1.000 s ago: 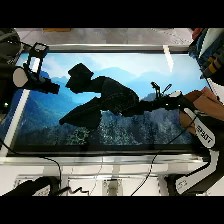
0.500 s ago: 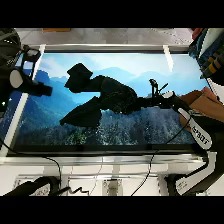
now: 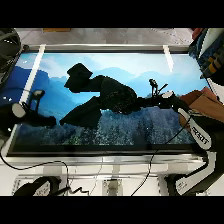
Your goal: Fold the clothes and pants, and hang the long-sleeved shirts on hangers.
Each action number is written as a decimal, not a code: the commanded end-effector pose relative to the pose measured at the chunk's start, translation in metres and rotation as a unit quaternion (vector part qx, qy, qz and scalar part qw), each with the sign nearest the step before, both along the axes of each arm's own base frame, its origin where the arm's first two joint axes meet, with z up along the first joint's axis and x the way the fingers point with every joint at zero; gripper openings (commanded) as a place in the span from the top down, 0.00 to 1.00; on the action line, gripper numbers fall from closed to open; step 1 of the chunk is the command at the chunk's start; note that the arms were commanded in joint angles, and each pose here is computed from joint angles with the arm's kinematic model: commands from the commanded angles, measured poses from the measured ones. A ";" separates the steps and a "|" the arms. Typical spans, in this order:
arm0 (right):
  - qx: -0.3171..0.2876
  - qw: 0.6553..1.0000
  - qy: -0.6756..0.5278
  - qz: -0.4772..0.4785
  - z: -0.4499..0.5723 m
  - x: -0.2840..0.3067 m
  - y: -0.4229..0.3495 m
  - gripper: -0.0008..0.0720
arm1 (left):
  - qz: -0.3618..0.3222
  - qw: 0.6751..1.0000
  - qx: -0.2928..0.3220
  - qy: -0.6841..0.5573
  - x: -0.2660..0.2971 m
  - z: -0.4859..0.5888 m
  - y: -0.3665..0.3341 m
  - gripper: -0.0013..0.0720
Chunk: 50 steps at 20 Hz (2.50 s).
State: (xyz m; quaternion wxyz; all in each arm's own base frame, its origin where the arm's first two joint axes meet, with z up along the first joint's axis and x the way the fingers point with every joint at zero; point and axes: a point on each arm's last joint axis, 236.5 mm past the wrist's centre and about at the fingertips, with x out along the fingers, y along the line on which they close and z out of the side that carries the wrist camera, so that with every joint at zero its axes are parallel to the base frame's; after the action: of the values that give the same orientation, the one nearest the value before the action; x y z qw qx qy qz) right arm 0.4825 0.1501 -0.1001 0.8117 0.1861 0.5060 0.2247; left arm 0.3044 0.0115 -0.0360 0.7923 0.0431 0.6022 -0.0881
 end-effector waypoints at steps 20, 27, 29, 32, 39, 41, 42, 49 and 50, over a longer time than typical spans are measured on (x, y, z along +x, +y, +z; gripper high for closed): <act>-0.002 0.999 -0.042 0.004 0.034 0.023 0.000 0.95 | -0.031 0.979 0.038 -0.198 0.101 -0.048 -0.008 0.95; -0.083 0.979 -0.179 -0.046 0.159 0.091 -0.067 0.95 | -0.018 0.872 0.181 -0.455 0.201 0.186 0.076 0.96; -0.087 0.965 -0.238 -0.067 0.220 0.105 -0.089 0.95 | 0.008 0.832 0.205 -0.515 0.205 0.265 0.100 0.96; -0.095 0.942 -0.309 -0.086 0.298 0.105 -0.108 0.95 | 0.032 0.792 0.229 -0.565 0.197 0.336 0.122 0.96; -0.177 0.934 -0.306 -0.048 0.316 0.075 -0.123 0.95 | 0.006 0.873 0.226 -0.431 0.176 0.270 0.125 0.96; -0.191 0.946 -0.259 -0.017 0.291 0.062 -0.122 0.95 | -0.012 0.913 0.237 -0.331 0.153 0.225 0.132 0.96; -0.202 0.953 -0.227 0.002 0.273 0.053 -0.123 0.95 | -0.005 0.929 0.236 -0.283 0.138 0.203 0.137 0.96; -0.174 0.980 0.021 0.090 0.155 -0.027 -0.111 0.95 | 0.054 0.975 0.196 -0.089 0.058 0.071 0.150 0.96; -0.174 0.981 0.031 0.085 0.138 -0.028 -0.112 0.95 | 0.051 0.978 0.190 -0.066 0.046 0.053 0.147 0.96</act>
State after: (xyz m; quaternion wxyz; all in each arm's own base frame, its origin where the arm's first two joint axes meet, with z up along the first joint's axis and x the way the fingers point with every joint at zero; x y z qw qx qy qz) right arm 0.4848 0.0371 0.0808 0.8405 -0.0065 0.5079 0.1884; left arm 0.3915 0.1607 0.0681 0.8532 0.1882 0.4801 0.0788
